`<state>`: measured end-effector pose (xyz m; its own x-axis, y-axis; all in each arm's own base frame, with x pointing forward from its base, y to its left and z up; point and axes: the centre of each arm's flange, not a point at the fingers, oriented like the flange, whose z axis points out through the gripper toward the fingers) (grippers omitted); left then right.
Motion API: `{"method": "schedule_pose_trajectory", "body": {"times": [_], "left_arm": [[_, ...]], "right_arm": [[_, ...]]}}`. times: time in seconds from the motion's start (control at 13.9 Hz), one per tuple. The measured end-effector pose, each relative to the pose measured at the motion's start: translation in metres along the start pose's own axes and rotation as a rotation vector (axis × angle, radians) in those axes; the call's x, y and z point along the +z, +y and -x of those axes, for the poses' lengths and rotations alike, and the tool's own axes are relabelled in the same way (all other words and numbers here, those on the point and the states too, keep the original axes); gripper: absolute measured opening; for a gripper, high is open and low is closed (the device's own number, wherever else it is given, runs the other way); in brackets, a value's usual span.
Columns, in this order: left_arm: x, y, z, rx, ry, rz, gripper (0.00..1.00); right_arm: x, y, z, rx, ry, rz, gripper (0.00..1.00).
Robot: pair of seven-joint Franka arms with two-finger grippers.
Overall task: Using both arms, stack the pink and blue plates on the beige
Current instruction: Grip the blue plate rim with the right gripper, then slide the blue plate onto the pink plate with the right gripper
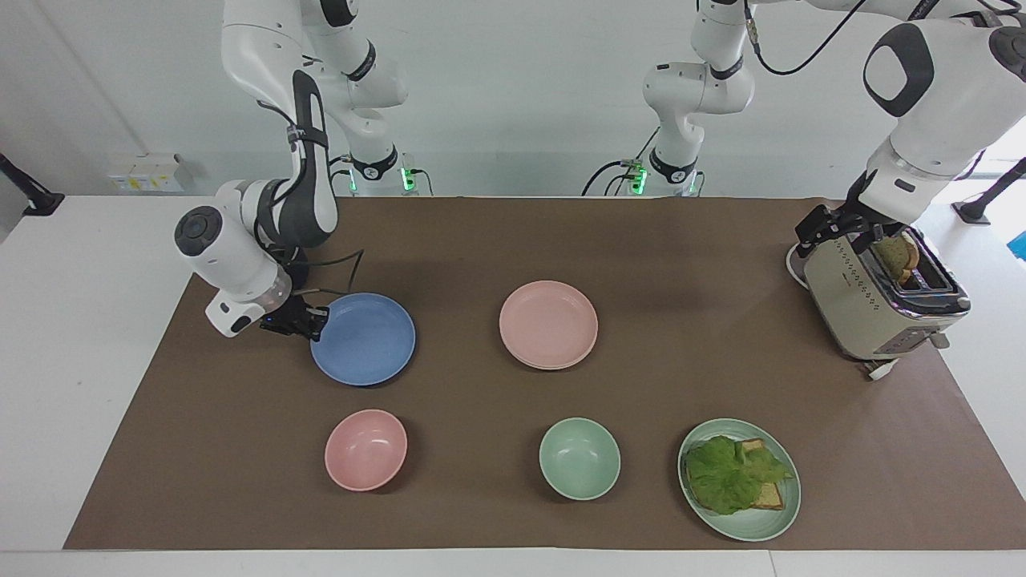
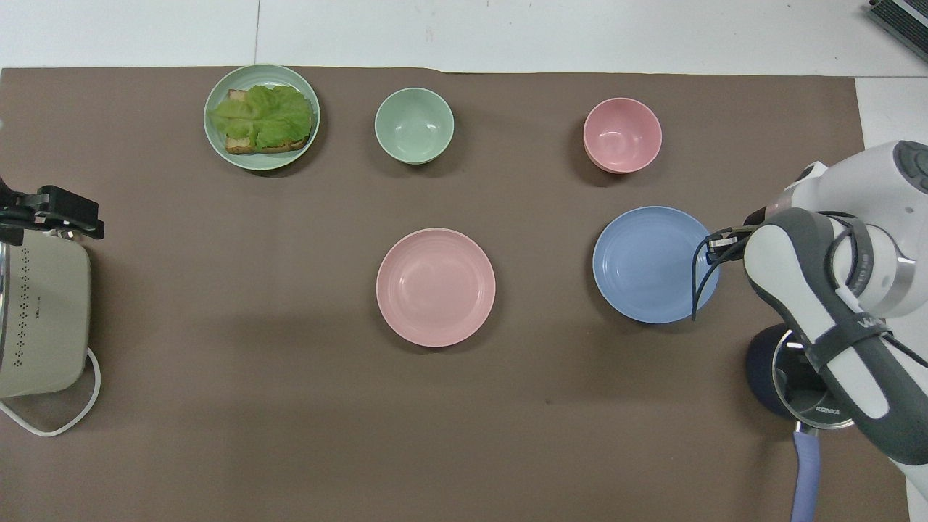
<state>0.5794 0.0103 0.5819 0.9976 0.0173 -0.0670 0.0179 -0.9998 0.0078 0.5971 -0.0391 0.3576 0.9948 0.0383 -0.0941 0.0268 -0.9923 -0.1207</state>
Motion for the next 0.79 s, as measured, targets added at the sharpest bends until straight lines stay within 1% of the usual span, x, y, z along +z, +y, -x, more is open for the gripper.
{"method": "schedule_pose_trajectory", "body": {"times": [0.43,0.57,0.79], "left_arm": [[0.0,0.0,0.0,0.0,0.001,0.0,1.0],[0.0,0.0,0.0,0.0,0.001,0.0,1.0],[0.0,0.0,0.0,0.0,0.001,0.0,1.0]], "right_arm": [[-0.083,-0.035,0.028,-0.058,0.007,-0.017,0.05],[-0.096,-0.058,0.032,-0.081,0.018,-0.015,0.05],[-0.092,-0.106,0.032,-0.036,0.014,-0.009,0.05]]}}
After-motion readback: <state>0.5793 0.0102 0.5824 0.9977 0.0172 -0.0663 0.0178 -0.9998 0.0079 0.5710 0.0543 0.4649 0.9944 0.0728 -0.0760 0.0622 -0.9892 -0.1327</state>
